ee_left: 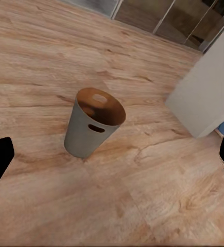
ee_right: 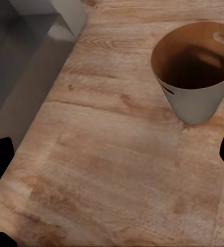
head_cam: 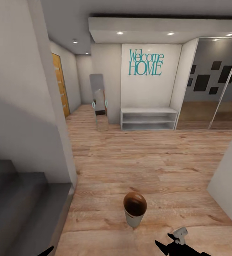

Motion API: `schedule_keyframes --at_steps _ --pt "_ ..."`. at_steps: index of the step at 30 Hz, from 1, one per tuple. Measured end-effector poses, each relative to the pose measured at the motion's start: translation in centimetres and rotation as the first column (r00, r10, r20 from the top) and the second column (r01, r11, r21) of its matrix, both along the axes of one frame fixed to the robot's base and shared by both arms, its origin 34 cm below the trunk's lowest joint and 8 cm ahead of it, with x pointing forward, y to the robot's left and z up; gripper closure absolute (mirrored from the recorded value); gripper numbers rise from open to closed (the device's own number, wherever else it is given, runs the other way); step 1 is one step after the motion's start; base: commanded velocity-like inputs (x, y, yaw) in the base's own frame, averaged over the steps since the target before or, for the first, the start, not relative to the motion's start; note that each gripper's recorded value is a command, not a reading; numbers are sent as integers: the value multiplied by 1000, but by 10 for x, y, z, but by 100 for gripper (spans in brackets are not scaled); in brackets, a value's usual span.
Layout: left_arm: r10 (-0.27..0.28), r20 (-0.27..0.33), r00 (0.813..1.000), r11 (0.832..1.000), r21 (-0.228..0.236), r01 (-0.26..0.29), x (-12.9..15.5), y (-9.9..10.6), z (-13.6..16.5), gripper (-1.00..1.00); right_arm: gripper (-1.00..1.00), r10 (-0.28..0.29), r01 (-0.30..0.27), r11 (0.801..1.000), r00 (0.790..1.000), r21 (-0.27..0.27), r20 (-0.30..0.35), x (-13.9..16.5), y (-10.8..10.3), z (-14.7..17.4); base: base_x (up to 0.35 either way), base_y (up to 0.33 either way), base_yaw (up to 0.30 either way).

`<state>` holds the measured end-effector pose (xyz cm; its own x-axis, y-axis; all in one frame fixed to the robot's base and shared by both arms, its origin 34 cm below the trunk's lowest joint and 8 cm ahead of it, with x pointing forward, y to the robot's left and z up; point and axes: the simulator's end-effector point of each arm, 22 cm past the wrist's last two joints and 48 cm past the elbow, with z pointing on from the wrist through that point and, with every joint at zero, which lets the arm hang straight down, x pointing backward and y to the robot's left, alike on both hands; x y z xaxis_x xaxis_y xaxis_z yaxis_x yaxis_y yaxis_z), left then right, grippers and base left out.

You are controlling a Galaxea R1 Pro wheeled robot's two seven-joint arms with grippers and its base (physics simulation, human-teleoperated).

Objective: Put the three can of soda from the living room inside the tash can in the kitchen.

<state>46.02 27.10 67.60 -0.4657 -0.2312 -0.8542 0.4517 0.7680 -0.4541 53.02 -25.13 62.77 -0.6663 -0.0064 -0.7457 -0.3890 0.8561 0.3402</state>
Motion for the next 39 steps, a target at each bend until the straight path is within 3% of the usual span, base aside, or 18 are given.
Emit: schedule_keyframes --at_steps 32,39 --pt "4 -15 1000 1000 -5 -4 -4 0 -4 -100 -100 0 0 1000 1000 -1 1 0 0 0 0 0 0" --pt "-57 -45 997 998 -42 55 -25 -17 -4 -100 -100 -22 23 1000 1000 -18 8 11 -3 7 0 0 0"
